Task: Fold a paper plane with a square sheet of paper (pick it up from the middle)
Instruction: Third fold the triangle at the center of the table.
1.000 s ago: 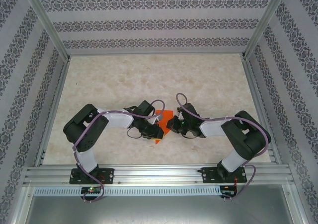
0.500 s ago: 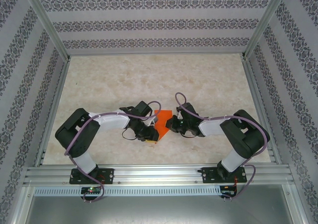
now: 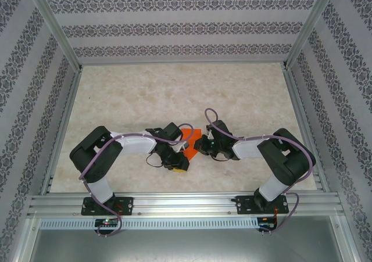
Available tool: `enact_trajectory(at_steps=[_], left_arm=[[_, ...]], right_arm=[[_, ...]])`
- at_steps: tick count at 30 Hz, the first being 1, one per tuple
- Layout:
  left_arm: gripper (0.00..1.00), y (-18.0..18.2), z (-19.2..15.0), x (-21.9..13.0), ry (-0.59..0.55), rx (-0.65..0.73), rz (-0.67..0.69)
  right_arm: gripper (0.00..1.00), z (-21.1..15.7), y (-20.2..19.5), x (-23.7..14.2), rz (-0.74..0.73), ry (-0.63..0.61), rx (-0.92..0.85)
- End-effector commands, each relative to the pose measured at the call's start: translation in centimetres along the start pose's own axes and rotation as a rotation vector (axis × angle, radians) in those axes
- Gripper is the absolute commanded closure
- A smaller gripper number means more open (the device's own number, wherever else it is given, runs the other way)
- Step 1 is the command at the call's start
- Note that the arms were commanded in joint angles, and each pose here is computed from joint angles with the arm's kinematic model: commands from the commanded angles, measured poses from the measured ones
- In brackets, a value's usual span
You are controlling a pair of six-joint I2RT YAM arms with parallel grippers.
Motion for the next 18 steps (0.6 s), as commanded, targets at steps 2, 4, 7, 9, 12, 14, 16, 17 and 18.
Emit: enact_trajectory(at_steps=[2, 4, 7, 9, 12, 14, 16, 17, 18], left_arm=[[0.70, -0.5, 0.2, 0.1, -0.032, 0.018, -0.033], [0.70, -1.6, 0.3, -0.6, -0.051, 0.041, -0.070], [0.70, -3.1, 0.8, -1.5, -0.089, 0.075, -0.099], [0.71, -3.4, 1.4, -1.6, -0.110, 0.077, -0.102], [0.72, -2.4, 2.3, -0.9, -0.131, 0.042, -0.058], [0.73, -1.0, 2.4, 0.1, -0.124, 0.007, -0.028], [0.74, 0.7, 2.2, 1.0, -0.114, -0.030, 0.016], [0.75, 1.5, 2.0, 1.4, -0.105, -0.043, 0.029], [0.75, 2.1, 1.8, 1.7, -0.099, -0.054, 0.035]], right_arm=[[0.93, -2.6, -3.9, 1.0, -0.175, 0.055, 0.027], [0.93, -2.6, -3.9, 1.0, -0.175, 0.056, 0.026], [0.93, -2.6, -4.0, 1.0, -0.177, 0.056, 0.025], [0.93, -2.6, -4.1, 1.0, -0.179, 0.057, 0.028], [0.93, -2.6, -4.0, 1.0, -0.178, 0.056, 0.028], [0.93, -2.6, -4.0, 1.0, -0.176, 0.055, 0.027], [0.93, -2.6, -4.0, 1.0, -0.176, 0.055, 0.027], [0.93, -2.6, -3.9, 1.0, -0.176, 0.055, 0.027], [0.93, -2.6, -4.0, 1.0, -0.176, 0.056, 0.026]])
Point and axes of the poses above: each hand's point on the last joint's axis, 136 mm out from that joint toward the fingers, its own x axis out along the fingers, its own y axis along the line the jaws close on, z = x × y, the point moved 3 cm from there along -x, back along the fingers, and after that the axes turned 14 degrees about -x, right-handed, at the moved point
